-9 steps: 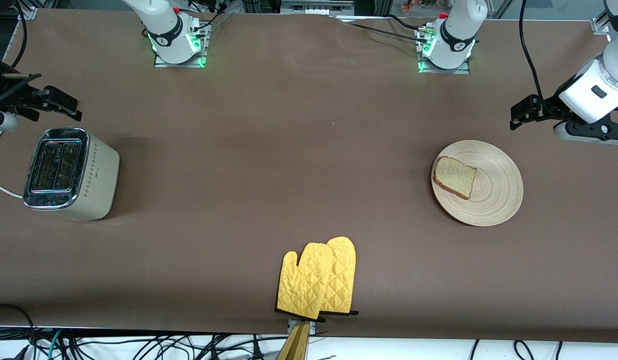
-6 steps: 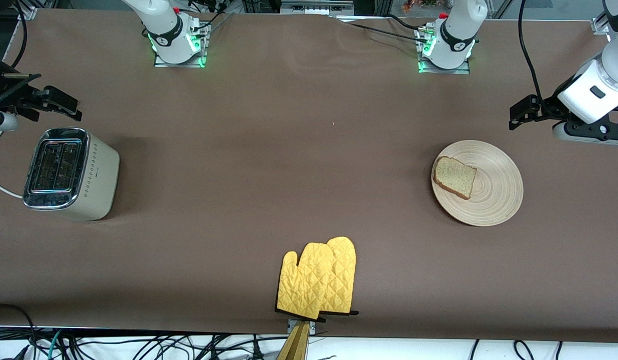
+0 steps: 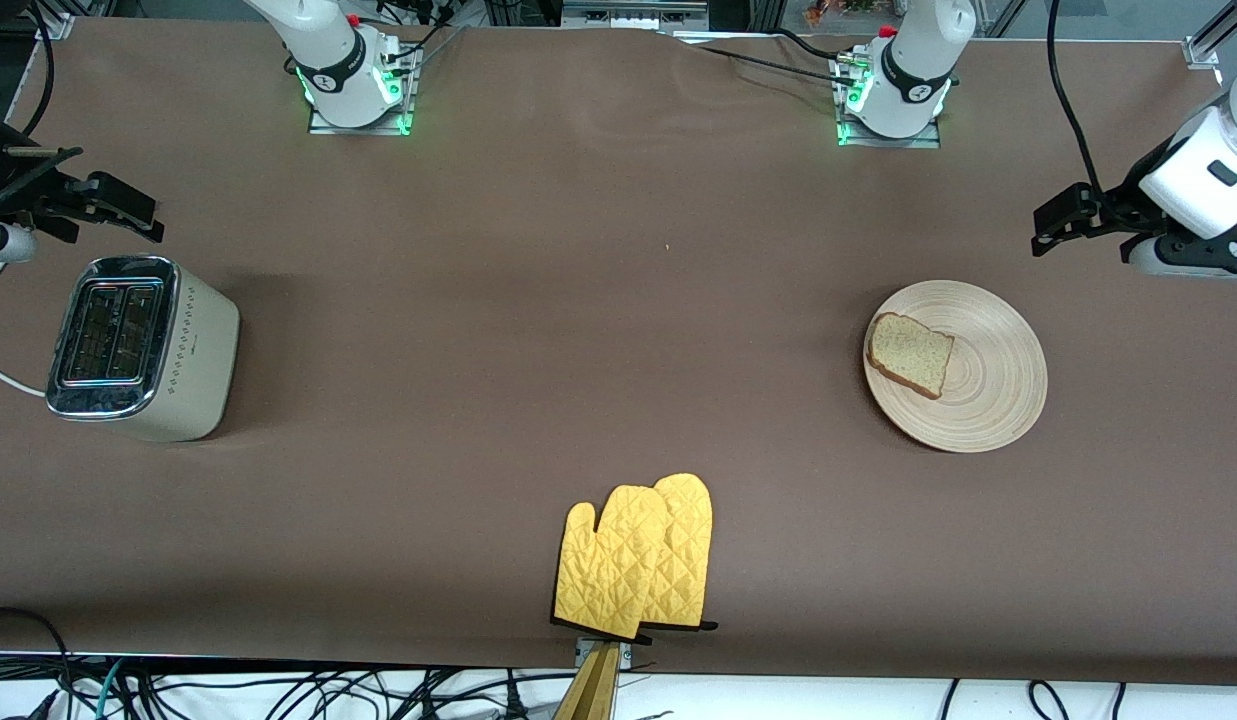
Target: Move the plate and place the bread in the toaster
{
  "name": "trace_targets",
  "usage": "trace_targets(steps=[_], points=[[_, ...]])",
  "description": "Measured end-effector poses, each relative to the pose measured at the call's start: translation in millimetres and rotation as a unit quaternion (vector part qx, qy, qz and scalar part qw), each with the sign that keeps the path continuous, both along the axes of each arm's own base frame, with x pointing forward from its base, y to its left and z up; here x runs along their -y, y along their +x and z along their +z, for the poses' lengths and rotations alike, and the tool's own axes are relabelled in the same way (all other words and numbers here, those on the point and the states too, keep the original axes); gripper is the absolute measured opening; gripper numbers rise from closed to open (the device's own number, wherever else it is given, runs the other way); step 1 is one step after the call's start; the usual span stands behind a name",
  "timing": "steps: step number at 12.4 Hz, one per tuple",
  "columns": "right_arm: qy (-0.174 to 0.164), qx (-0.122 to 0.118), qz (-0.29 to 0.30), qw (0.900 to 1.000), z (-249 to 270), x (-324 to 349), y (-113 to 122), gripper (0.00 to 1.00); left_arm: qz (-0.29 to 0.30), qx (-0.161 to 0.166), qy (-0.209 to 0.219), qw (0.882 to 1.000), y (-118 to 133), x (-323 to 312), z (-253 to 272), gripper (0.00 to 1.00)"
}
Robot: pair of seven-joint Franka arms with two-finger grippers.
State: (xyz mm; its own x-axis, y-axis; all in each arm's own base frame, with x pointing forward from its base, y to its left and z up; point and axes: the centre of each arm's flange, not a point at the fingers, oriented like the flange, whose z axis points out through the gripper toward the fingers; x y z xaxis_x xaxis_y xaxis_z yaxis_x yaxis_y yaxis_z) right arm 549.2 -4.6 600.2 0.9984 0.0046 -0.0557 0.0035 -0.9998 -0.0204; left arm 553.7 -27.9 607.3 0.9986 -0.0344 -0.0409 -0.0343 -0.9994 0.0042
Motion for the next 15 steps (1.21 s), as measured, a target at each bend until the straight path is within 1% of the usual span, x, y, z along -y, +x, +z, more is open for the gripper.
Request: trace_targets(steps=[2,4,8,15], points=[[0.000,0.000,0.000,1.000,0.0,0.0,0.0,1.00,0.009,0.014,0.000,1.000,2.3,-9.6,13.1,1.00],[0.000,0.000,0.000,1.000,0.0,0.0,0.0,1.00,0.016,0.021,-0.001,1.000,3.0,-18.0,20.6,1.00],[0.000,0.000,0.000,1.000,0.0,0.0,0.0,1.00,0.015,0.012,0.000,1.000,9.3,-15.6,10.8,1.00],[0.000,0.000,0.000,1.000,0.0,0.0,0.0,1.00,0.015,0.014,0.000,1.000,10.1,-16.2,12.8,1.00]])
